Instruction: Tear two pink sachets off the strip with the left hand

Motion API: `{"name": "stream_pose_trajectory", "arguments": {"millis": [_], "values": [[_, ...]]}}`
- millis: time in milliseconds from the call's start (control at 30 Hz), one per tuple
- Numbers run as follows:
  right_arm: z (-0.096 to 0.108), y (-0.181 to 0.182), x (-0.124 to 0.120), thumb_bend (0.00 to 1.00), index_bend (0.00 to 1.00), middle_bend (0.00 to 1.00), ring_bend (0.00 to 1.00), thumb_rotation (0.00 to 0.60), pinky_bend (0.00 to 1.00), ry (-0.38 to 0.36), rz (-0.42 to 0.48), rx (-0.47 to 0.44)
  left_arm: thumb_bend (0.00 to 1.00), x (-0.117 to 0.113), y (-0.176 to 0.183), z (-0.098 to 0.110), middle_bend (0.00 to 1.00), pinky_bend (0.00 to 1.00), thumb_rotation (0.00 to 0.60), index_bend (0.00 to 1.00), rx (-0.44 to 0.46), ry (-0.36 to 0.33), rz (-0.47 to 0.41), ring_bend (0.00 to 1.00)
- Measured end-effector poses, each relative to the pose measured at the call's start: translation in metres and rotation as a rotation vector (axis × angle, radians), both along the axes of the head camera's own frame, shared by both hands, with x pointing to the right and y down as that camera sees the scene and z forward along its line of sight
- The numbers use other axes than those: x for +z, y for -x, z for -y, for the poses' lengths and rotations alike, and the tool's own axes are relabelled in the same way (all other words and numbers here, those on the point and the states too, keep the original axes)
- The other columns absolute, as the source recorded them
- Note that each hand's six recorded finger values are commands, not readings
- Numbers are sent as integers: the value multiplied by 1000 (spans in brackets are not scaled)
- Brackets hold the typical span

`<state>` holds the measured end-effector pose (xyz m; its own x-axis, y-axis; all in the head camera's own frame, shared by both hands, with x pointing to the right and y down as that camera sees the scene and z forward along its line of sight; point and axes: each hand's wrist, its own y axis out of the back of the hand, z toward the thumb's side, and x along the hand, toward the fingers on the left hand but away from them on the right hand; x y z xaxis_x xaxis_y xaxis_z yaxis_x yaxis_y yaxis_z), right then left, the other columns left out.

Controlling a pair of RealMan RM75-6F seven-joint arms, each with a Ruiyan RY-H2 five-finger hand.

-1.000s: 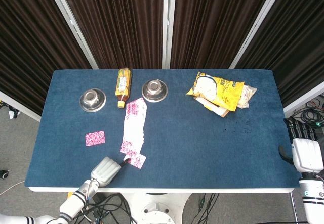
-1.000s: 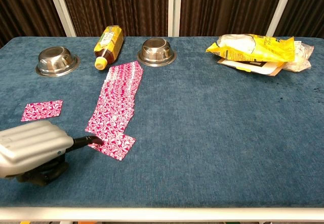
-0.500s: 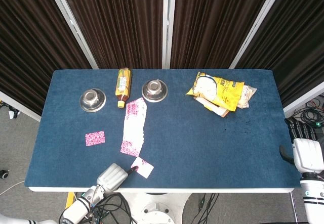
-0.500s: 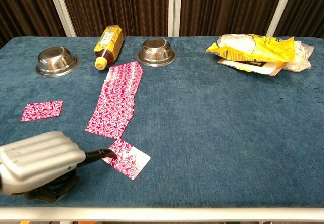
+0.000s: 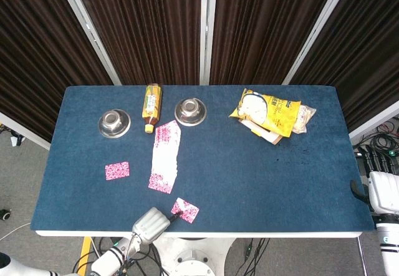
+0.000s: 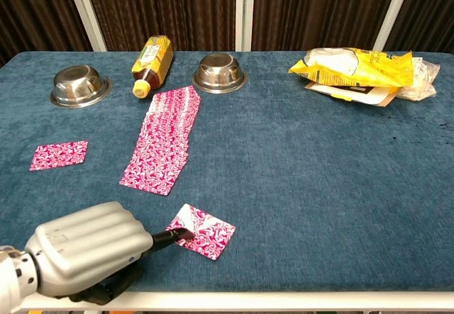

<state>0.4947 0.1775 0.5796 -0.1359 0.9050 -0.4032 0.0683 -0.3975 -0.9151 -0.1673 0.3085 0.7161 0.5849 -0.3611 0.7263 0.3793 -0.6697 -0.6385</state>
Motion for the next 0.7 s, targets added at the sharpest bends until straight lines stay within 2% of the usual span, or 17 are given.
{"name": "stream_pose_trajectory", "arguments": {"millis": [267, 500, 700], "values": [[-2, -8, 1, 304, 0, 0, 0, 600, 0, 5, 5, 13, 630, 0, -20, 0, 898, 853, 600, 102, 15, -12, -24, 882], [-1, -15, 2, 305, 0, 0, 0, 600, 0, 8, 7, 28, 630, -8, -29, 21, 898, 853, 600, 103, -33, -91, -57, 882], [-1, -11, 4, 305, 0, 0, 0, 600, 0, 11, 13, 19, 630, -16, -26, 28, 898, 853, 600, 103, -53, -111, -65, 882]]}}
